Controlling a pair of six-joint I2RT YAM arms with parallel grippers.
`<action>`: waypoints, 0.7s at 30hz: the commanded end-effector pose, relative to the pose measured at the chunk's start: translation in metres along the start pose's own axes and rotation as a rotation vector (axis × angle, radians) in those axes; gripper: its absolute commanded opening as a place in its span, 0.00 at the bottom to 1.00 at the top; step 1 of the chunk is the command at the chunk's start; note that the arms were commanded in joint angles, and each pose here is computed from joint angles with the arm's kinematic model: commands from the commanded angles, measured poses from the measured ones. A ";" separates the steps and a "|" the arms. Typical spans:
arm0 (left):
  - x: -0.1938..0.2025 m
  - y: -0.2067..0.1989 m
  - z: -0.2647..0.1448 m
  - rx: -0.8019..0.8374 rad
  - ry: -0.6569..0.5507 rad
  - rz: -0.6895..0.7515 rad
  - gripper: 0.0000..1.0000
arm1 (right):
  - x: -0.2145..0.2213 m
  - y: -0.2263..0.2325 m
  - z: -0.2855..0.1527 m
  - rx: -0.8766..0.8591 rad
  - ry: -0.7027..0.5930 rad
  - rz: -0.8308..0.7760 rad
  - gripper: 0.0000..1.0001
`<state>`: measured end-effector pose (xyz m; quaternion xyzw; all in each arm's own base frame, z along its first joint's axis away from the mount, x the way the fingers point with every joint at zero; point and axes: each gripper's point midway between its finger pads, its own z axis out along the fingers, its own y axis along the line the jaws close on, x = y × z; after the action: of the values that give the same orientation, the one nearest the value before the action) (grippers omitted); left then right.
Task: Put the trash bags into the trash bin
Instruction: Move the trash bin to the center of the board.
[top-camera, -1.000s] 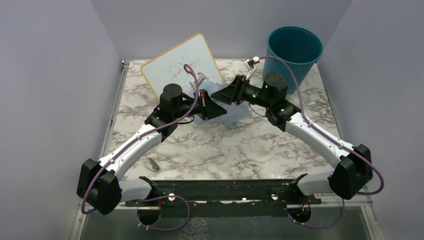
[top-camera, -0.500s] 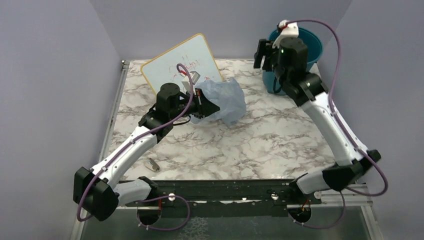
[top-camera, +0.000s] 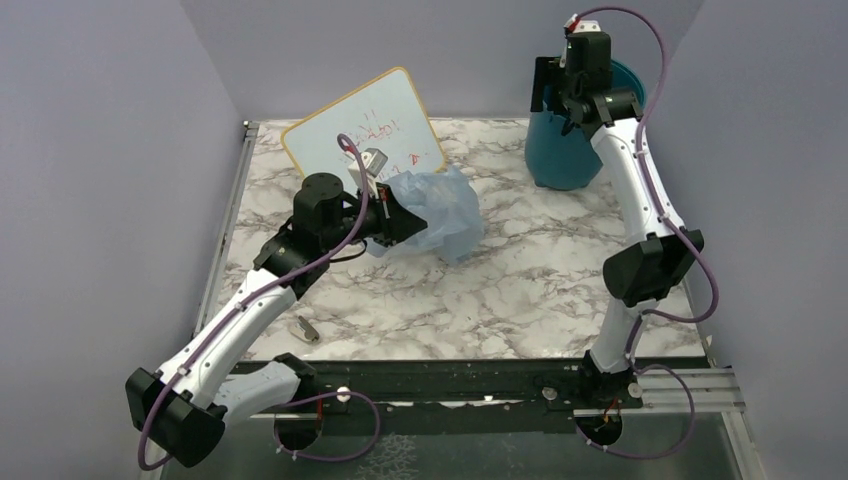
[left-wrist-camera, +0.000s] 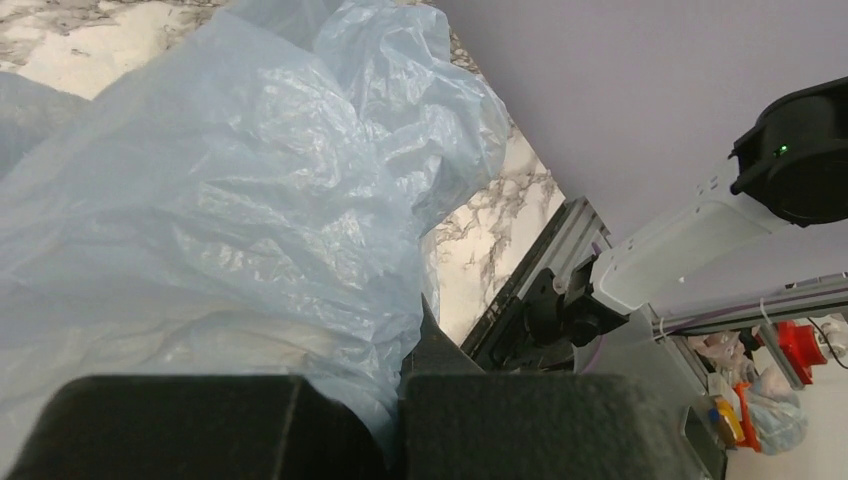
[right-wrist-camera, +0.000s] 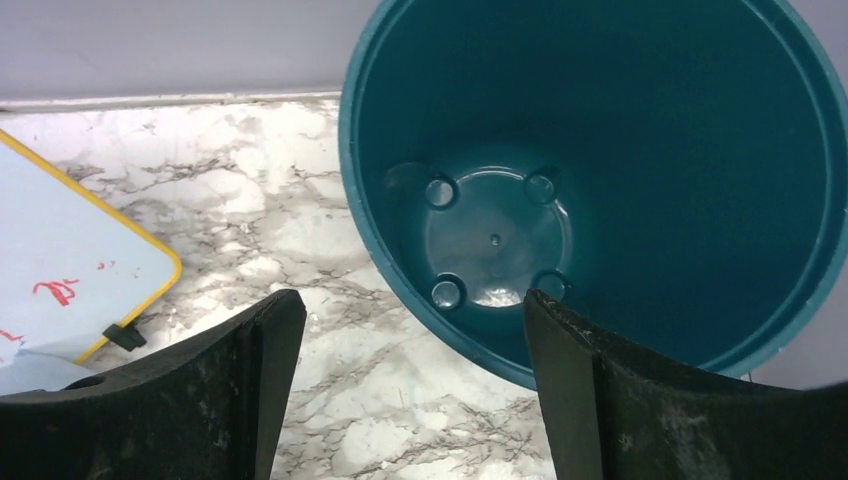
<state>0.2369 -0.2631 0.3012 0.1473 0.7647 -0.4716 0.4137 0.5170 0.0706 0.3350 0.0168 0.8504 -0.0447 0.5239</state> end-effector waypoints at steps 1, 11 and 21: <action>-0.014 -0.009 -0.013 -0.011 -0.046 0.035 0.00 | 0.007 0.010 0.006 -0.068 0.038 -0.063 0.85; -0.032 -0.020 -0.022 -0.021 -0.092 0.040 0.00 | 0.019 0.014 0.032 -0.078 0.039 -0.119 0.79; -0.031 -0.024 -0.048 -0.056 -0.142 0.022 0.00 | 0.035 0.033 0.053 -0.180 0.102 -0.097 0.58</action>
<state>0.2240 -0.2423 0.3397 0.1317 0.7493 -0.4600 0.4579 0.5544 0.0854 0.2879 -0.0493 0.8700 -0.0287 0.4898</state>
